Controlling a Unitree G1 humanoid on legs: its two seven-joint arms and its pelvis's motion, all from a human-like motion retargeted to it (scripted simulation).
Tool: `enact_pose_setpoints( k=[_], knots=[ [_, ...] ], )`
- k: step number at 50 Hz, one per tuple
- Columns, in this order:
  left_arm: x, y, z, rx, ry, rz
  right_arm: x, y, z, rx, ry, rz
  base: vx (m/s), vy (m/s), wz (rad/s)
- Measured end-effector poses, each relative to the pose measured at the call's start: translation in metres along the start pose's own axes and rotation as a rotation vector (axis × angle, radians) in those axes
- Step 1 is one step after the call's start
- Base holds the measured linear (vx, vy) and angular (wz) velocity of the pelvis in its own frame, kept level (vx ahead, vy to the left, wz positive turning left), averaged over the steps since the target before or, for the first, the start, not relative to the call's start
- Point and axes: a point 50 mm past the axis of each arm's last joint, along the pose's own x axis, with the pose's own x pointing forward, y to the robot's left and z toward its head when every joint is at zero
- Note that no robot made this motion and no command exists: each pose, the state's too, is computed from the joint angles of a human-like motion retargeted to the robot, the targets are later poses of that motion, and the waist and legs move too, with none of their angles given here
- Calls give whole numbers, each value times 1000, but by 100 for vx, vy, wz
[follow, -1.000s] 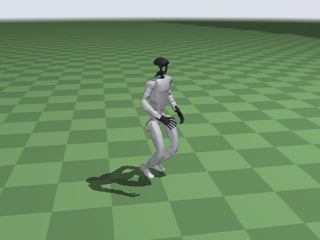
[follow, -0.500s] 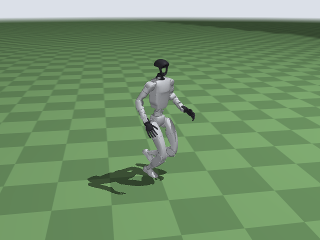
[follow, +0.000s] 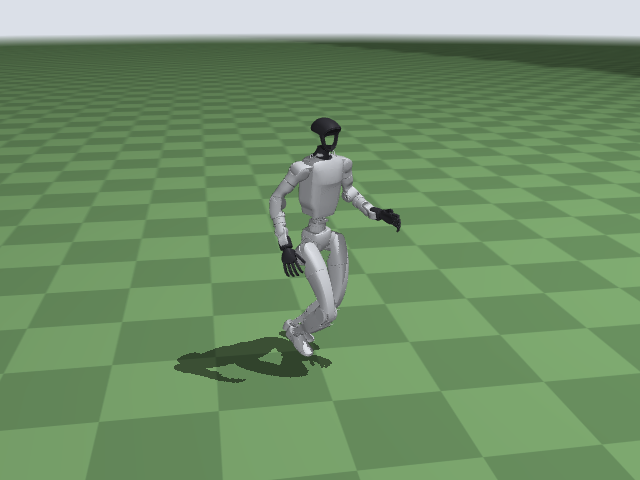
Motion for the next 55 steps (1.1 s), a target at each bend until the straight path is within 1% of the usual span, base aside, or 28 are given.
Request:
enact_pose_setpoints(
  k=[3, 5, 7, 11, 13, 15, 18, 20, 23, 25, 28, 30, 32, 34, 36, 38, 40, 43, 45, 48, 50, 53, 55],
  knots=[
    [-2, -13, 11, -51, -61, -61, -11, -9, -13, 44, 37, -60, 3, -9, -7],
    [-13, -19, 0, -56, -13, -109, -8, -22, -1, 53, -18, -135, -5, -6, -19],
    [-34, -24, -28, -34, 124, -144, 3, -40, 31, 41, -143, -226, -3, -2, -9],
    [-95, -18, -95, 53, 472, -176, 16, -94, 134, 3, -508, -462, 0, -2, -41],
    [-133, -4, -116, 89, 612, -203, 5, -106, 173, 50, -670, -512, 11, 4, -37],
    [-163, 11, -124, 105, 699, -217, -8, -106, 192, 94, -780, -492, 14, 8, -11],
    [-176, 19, -121, 106, 710, -199, -13, -85, 185, 99, -788, -375, 7, 9, 13],
    [-160, 16, -112, 104, 637, -170, -6, -62, 161, 86, -685, -282, 0, 7, 13],
    [-94, 6, -81, 103, 405, -88, 11, -22, 100, 57, -393, -142, -1, 4, 35],
    [-51, -1, -51, 62, 246, -45, 10, -1, 54, 36, -207, -40, 5, 6, 34],
    [-15, -5, -3, -41, 22, -17, -8, 4, 4, 56, -42, 29, 12, 0, -4],
    [-6, -9, 22, -100, -101, -29, -22, 1, -16, 93, 20, 16, 8, -7, -6],
    [-7, -14, 35, -126, -163, -66, -30, -6, -22, 126, 33, -36, 0, -8, -22],
    [-12, -18, 33, -131, -159, -102, -28, -19, -12, 127, -16, -104, -6, -5, -32],
    [-23, -23, 17, -116, -82, -129, -17, -37, 13, 96, -122, -189, -3, -2, -12],
    [-38, -27, -11, -80, 56, -141, -3, -63, 53, 50, -270, -308, 0, 0, 0],
    [-56, -30, -43, -37, 214, -145, 11, -92, 109, 21, -446, -452, 1, -1, -26],
    [-104, -17, -84, 27, 433, -180, 4, -110, 168, 98, -666, -548, 10, 4, -17],
    [-136, -1, -100, 55, 540, -199, -6, -108, 188, 165, -763, -535, 18, 9, -2],
    [-172, 17, -110, 70, 645, -200, -16, -94, 192, 191, -821, -443, 17, 11, 28],
    [-185, 22, -113, 66, 689, -176, -19, -83, 186, 176, -817, -385, 12, 10, 49],
    [-182, 21, -111, 78, 672, -136, -11, -58, 161, 151, -704, -302, 10, 8, 30],
    [-162, 17, -107, 89, 609, -96, -3, -35, 131, 134, -551, -240, 15, 5, 22]
  ],
)
